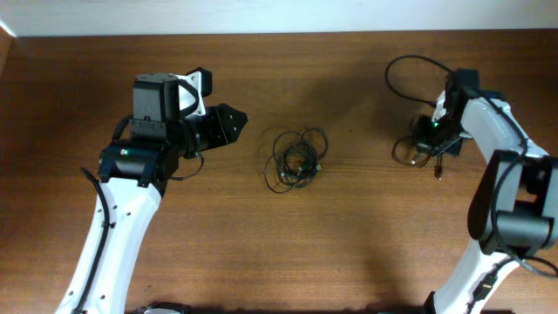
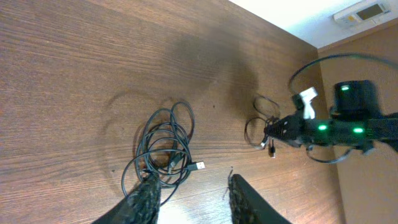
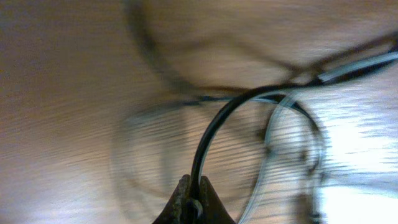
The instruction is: Untangle cables
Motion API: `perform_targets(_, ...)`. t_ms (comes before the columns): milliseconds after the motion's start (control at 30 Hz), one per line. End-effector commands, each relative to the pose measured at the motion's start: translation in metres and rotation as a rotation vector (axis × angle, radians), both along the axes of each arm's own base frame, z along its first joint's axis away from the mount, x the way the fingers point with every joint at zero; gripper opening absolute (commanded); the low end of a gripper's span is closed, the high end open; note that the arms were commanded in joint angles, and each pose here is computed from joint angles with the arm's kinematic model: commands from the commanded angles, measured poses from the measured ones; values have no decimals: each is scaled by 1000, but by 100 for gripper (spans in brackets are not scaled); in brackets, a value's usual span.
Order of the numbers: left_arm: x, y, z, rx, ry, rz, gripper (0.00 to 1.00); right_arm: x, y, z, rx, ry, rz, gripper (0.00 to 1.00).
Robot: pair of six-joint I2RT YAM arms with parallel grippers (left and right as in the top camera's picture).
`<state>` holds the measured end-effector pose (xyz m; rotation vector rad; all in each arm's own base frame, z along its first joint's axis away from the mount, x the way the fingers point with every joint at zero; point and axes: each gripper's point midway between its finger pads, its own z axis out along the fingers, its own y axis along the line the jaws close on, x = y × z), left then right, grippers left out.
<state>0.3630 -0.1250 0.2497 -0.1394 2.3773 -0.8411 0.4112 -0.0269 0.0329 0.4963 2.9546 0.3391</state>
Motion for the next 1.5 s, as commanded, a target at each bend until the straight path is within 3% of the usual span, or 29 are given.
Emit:
perform_targets(0, 2, 0, -2, 14, -5, -7, 33, 18, 84, 145, 489, -385, 230, 4)
perform_targets(67, 2, 0, -3, 15, -1, -7, 32, -8, 126, 243, 840, -586, 403, 4)
perform_targets(133, 2, 0, -3, 14, -1, -7, 33, -43, 142, 313, 1058, -740, 586, 4)
perform_targets(233, 2, -1, -2, 8, 0, -14, 37, -64, 146, 343, 1030, -802, 628, 4)
perform_targets(300, -4, -12, 3, -46, 0, -69, 39, -73, 145, 353, 969, -778, 556, 4)
perform_targets(400, -12, -32, 19, -150, -26, -179, 40, -102, 150, 383, 938, -862, 615, 4)
perform_targets(600, -36, -73, 76, -387, -171, -479, 43, -137, 155, 420, 888, -957, 642, 4)
perform_targets(667, -39, -85, 86, -464, -104, -459, 39, -148, 156, 431, 884, -978, 650, 4)
perform_targets(800, -47, -106, 99, -561, -7, -450, 41, -169, 161, 441, 915, -985, 691, 4)
perform_targets(1000, -51, -122, 104, -663, 173, -360, 55, -178, 163, 444, 946, -977, 720, 4)
perform_targets(1200, -39, -131, 97, -556, 27, -327, 52, -180, 164, 445, 971, -947, 706, 4)
perform_targets(1467, -42, -149, 98, -528, -24, -339, 57, -180, 164, 442, 985, -920, 685, 4)
